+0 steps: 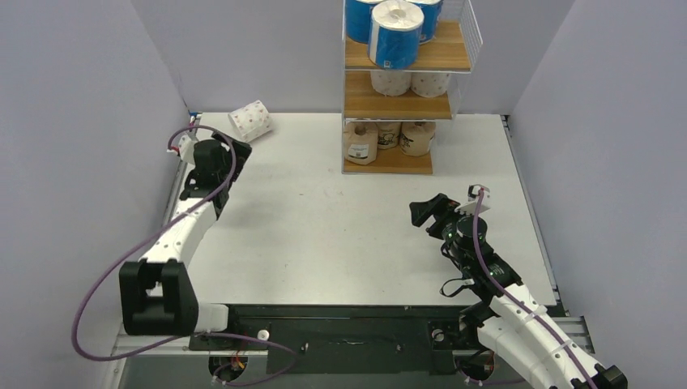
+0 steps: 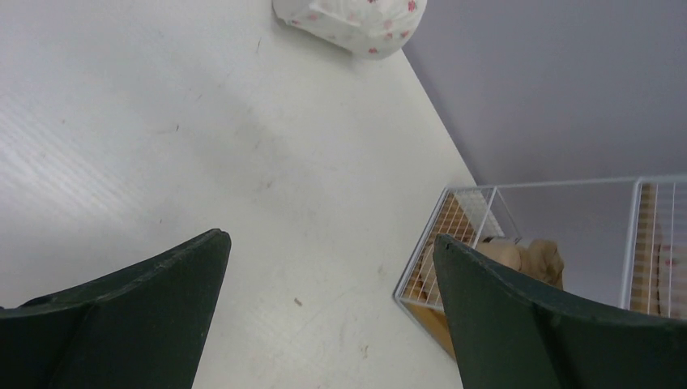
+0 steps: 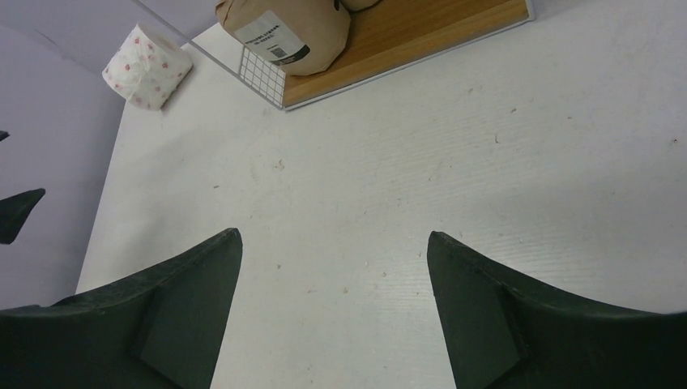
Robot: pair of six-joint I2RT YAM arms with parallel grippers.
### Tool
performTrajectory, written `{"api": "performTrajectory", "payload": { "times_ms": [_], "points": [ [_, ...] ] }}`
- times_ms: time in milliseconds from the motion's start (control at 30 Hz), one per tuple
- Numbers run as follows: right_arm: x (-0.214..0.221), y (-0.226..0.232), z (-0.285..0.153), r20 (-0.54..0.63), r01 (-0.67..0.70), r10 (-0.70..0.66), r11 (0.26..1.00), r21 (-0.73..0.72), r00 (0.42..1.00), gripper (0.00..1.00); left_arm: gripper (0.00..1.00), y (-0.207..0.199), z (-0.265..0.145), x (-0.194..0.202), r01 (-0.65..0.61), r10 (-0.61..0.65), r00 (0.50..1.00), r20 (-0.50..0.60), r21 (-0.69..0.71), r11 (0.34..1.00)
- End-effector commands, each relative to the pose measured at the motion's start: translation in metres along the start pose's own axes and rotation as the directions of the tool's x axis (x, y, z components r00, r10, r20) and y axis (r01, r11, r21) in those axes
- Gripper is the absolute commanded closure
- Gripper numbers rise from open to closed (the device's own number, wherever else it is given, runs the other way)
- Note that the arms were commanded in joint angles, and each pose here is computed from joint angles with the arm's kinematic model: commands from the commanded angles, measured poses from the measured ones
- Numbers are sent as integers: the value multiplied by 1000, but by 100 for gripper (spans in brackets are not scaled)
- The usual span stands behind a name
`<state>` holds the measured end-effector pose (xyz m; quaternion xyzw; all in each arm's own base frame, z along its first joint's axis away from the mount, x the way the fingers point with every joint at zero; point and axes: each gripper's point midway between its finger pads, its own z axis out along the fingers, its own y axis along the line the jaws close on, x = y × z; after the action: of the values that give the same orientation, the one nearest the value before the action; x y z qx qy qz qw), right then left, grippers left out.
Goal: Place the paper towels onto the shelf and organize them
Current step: Pick up the paper towel from the center of the board.
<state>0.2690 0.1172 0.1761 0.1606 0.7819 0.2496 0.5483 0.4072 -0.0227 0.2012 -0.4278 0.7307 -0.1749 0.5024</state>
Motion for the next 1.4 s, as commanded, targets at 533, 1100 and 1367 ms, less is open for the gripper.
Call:
{"api": "performTrajectory", "payload": {
  "times_ms": [533, 1100, 1367],
  "points": [
    [18, -6, -3, -6, 14, -15, 998, -62, 1000, 21, 3, -45, 188, -77, -11, 3, 1000, 24, 334, 943],
    [15, -24, -4, 0, 75, -75, 997, 3, 997, 21, 4, -35, 251, -60, -139, 167, 985, -42, 379, 915],
    [14, -29, -1, 3, 79, -79, 997, 23, 997, 21, 4, -32, 267, -46, -131, 168, 984, -66, 378, 917]
  ]
}}
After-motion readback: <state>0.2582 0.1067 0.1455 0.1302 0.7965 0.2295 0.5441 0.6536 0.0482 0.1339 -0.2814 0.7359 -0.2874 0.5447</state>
